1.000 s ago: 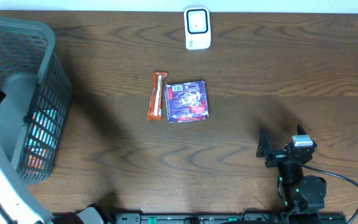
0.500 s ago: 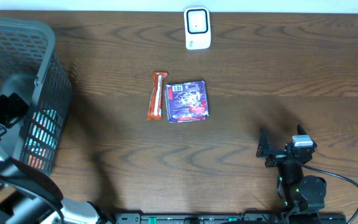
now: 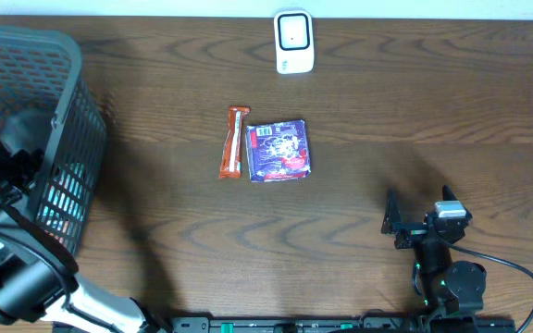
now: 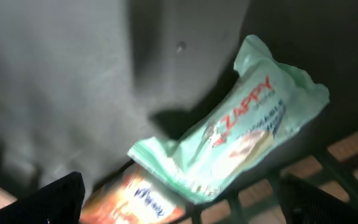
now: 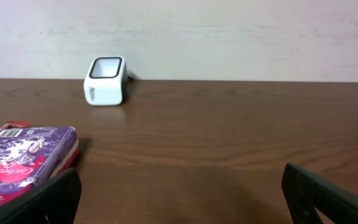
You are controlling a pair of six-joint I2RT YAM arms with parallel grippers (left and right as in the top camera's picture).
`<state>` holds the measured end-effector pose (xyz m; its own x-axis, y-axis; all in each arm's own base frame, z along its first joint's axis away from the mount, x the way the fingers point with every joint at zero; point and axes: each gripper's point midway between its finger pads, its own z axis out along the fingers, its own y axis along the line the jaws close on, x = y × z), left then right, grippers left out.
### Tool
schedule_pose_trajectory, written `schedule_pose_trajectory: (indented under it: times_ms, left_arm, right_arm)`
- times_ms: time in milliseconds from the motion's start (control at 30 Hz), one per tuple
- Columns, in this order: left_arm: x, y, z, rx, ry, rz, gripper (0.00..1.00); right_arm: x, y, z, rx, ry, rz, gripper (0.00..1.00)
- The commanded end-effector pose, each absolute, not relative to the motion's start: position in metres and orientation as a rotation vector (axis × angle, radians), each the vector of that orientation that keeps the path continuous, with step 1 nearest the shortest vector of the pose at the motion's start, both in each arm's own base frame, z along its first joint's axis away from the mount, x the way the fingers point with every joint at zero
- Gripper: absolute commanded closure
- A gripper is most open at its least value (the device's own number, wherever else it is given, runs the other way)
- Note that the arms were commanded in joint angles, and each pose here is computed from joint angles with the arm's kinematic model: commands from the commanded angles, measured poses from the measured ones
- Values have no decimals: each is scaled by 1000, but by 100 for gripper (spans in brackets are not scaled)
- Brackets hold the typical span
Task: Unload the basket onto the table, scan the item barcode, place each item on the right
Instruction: 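Return the left gripper into the basket and grasp the green packet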
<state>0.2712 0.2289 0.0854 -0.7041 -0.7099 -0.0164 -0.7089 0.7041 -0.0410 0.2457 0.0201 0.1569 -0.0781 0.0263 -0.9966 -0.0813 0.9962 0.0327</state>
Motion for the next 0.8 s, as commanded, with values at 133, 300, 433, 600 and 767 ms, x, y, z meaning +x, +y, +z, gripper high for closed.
schedule_pose_trajectory:
  times_ms: [133, 300, 433, 600, 767]
  left_arm:
    - [276, 222, 64, -1127, 2923, -170, 6]
    - [277, 220, 47, -1140, 2947, -207, 8]
    - [274, 217, 28, -1163, 2989, -246, 12]
    - [269, 213, 8, -1190, 3043, -283, 53]
    - [269, 215, 16, -1192, 3037, -280, 92]
  right_arm:
    - [245, 20, 156, -54, 1648, 77, 1]
    - [245, 20, 156, -54, 1648, 77, 1]
    - [245, 20, 156, -54, 1647, 77, 1]
    - [245, 20, 156, -54, 1648, 77, 1]
    - [246, 20, 156, -54, 1648, 77, 1]
